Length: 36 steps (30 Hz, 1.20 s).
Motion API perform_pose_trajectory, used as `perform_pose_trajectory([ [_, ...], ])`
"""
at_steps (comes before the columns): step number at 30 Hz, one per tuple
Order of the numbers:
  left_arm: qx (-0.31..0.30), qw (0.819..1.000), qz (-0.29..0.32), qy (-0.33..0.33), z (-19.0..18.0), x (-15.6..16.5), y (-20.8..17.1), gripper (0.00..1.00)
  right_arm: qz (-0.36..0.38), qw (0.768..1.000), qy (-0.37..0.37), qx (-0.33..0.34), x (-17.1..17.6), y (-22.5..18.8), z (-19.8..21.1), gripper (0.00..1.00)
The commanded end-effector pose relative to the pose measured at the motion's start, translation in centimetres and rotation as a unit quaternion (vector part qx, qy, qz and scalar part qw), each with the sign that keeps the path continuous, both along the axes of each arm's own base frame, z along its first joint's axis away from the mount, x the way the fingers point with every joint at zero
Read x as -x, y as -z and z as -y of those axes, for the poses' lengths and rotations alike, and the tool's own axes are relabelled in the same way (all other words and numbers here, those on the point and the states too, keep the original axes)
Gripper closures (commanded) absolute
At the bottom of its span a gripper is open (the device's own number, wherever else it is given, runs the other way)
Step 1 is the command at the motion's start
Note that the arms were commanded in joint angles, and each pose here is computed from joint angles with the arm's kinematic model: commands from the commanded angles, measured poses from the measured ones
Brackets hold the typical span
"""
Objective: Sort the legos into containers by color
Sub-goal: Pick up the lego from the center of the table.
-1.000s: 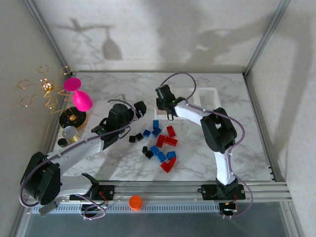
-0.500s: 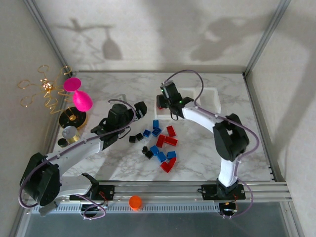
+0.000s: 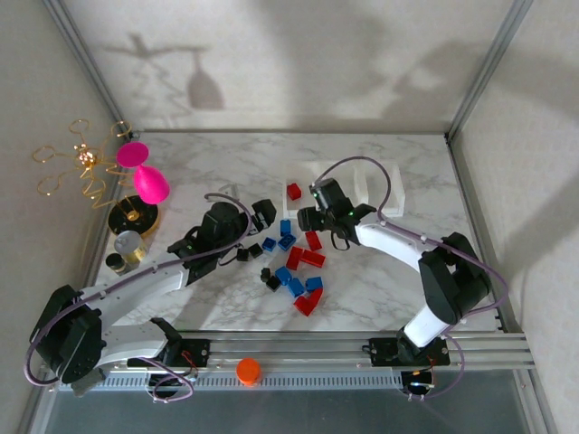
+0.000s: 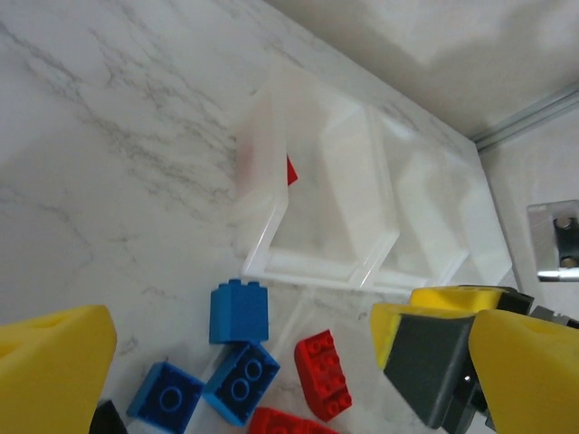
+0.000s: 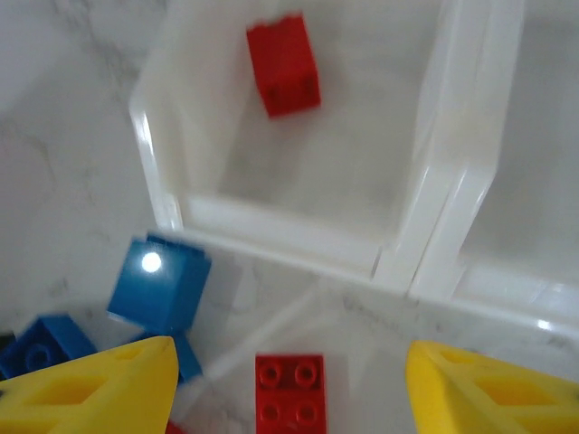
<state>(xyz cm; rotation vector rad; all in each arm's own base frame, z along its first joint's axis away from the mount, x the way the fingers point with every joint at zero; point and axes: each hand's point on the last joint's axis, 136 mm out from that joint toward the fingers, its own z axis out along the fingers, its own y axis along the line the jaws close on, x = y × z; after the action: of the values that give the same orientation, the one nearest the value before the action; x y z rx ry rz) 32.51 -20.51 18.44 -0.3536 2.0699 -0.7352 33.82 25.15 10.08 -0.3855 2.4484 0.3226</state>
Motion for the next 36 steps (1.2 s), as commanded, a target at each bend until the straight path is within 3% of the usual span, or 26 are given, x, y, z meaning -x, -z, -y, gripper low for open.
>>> perform_pose_trajectory([
  [1, 0.016, 1.0, -0.006, -0.002, 0.2, 1.0, 0.3, 0.0, -0.024, 0.999, -0.023, 0.001, 2.5, 1.0, -0.6, 0.31],
  [11, 0.02, 1.0, -0.01, -0.006, 0.6, 2.3, 1.2, 0.0, -0.052, 0.997, -0.038, 0.04, 3.8, 5.3, -0.5, 0.3],
  [21, 0.015, 1.0, -0.01, -0.009, 0.8, 2.5, 1.5, 0.0, -0.052, 0.995, -0.031, 0.083, 3.0, 7.3, 0.2, 0.46],
  [36, 0.007, 1.0, -0.012, -0.003, 1.3, 2.2, 1.4, 0.0, -0.046, 0.996, -0.026, 0.077, 2.8, 6.6, 0.2, 0.71],
])
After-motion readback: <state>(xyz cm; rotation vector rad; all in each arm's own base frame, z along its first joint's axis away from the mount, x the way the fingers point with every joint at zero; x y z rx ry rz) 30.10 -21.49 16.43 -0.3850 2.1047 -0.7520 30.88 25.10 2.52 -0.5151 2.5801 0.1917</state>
